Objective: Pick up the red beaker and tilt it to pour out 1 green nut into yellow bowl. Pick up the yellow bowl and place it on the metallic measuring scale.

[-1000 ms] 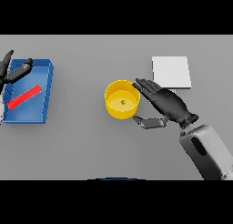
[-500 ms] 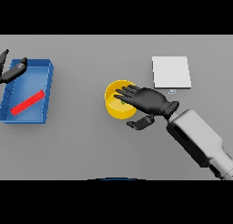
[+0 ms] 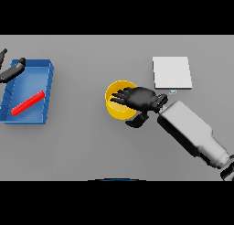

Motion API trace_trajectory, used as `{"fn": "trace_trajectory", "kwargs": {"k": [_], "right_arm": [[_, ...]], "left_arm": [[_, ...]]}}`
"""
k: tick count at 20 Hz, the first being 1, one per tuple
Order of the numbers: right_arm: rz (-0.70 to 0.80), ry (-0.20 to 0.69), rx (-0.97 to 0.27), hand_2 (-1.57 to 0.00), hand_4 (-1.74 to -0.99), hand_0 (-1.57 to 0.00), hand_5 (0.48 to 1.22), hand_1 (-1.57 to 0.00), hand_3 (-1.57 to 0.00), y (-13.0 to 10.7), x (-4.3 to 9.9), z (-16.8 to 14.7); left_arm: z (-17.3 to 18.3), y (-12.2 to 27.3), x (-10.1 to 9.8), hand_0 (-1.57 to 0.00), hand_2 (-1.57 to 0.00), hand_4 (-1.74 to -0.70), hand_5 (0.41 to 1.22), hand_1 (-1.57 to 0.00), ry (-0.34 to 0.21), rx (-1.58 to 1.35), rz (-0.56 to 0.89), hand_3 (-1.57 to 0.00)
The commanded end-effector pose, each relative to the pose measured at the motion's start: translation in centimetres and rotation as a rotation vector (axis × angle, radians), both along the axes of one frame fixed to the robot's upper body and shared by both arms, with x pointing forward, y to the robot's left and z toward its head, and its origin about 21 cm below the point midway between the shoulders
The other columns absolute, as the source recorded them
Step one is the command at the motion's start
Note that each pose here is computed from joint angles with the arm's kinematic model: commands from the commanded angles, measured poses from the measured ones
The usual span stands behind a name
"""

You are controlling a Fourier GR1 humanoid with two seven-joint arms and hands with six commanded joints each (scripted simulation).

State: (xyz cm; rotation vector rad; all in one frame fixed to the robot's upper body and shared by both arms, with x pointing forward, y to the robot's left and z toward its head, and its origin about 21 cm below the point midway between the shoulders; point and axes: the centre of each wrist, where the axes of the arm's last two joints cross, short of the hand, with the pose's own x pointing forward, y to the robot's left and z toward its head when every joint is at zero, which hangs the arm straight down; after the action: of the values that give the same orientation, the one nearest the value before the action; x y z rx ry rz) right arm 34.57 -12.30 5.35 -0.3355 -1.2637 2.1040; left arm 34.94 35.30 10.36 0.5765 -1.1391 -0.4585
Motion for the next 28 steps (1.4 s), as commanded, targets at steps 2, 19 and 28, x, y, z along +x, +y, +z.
{"fn": "trace_trajectory", "kwargs": {"k": [2, 19, 28], "right_arm": [[0.004, 0.018, -0.016, 0.00, -1.186, 0.00, 0.684, 0.00, -0.01, 0.2, 0.0, -0.7], [0.008, 0.062, -0.024, -1.33, -1.698, -1.45, 1.193, -1.45, -1.17, 0.5, 0.5, -0.2], [-0.037, 0.013, -0.019, -1.49, -1.735, -1.55, 1.217, -1.55, -1.15, -1.0, 0.7, 4.6]], "left_arm": [[0.0, -0.1, 0.2, 0.00, 0.00, -0.80, 0.704, 0.00, 0.004, 0.002, 0.002, 0.00], [-0.2, -0.3, 0.3, 0.00, 0.00, -0.78, 0.712, 0.00, 0.006, 0.011, -0.003, 0.00], [0.2, -0.6, 0.5, 0.00, 0.00, -0.78, 0.702, 0.00, 0.000, 0.020, -0.017, 0.00]]}}
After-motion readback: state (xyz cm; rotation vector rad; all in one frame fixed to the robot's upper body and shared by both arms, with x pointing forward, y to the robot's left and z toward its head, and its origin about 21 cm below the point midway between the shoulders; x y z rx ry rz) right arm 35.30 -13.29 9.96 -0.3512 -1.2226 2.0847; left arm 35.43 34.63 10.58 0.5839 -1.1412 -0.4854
